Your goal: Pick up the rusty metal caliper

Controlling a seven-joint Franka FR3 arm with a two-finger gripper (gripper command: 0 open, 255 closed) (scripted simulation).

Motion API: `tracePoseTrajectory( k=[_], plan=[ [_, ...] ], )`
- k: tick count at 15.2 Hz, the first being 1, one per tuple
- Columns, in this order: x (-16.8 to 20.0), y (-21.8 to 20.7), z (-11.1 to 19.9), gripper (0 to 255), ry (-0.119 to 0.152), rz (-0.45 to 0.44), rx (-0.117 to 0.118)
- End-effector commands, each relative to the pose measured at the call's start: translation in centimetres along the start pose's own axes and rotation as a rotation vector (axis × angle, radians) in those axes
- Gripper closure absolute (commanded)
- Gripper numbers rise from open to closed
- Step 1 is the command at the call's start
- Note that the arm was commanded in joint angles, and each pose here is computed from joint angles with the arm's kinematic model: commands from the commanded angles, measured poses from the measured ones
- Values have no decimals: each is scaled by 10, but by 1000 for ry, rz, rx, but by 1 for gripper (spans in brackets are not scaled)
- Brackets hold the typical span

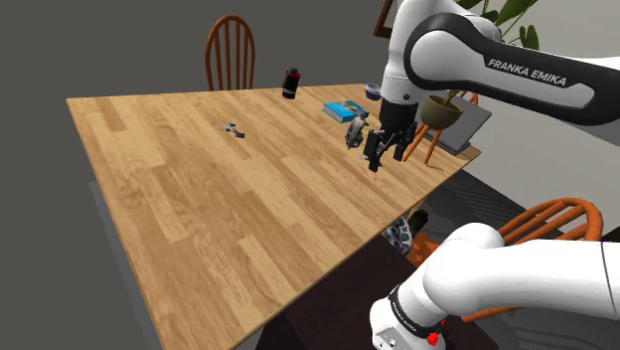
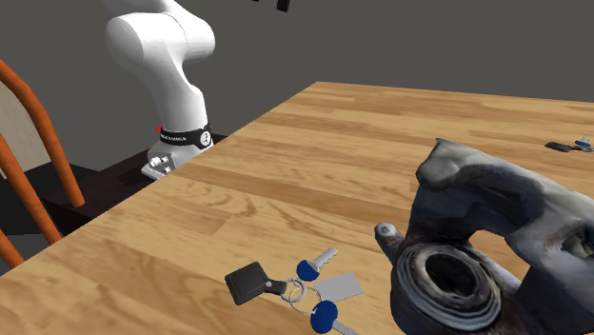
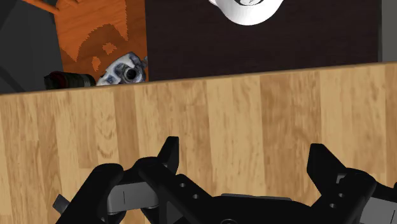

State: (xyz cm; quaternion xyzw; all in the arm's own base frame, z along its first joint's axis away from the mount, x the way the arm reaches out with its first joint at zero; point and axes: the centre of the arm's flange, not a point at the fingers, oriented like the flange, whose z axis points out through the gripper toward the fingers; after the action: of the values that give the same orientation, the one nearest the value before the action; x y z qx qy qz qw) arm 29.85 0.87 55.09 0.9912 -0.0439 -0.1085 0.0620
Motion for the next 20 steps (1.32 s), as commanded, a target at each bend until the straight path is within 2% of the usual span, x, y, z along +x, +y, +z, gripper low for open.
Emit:
tracePoseTrajectory(
  k=[1, 20],
  plan=[
    [0, 0, 0, 0, 0, 0, 0],
    [187, 176, 16, 0, 66, 113, 162]
  ],
)
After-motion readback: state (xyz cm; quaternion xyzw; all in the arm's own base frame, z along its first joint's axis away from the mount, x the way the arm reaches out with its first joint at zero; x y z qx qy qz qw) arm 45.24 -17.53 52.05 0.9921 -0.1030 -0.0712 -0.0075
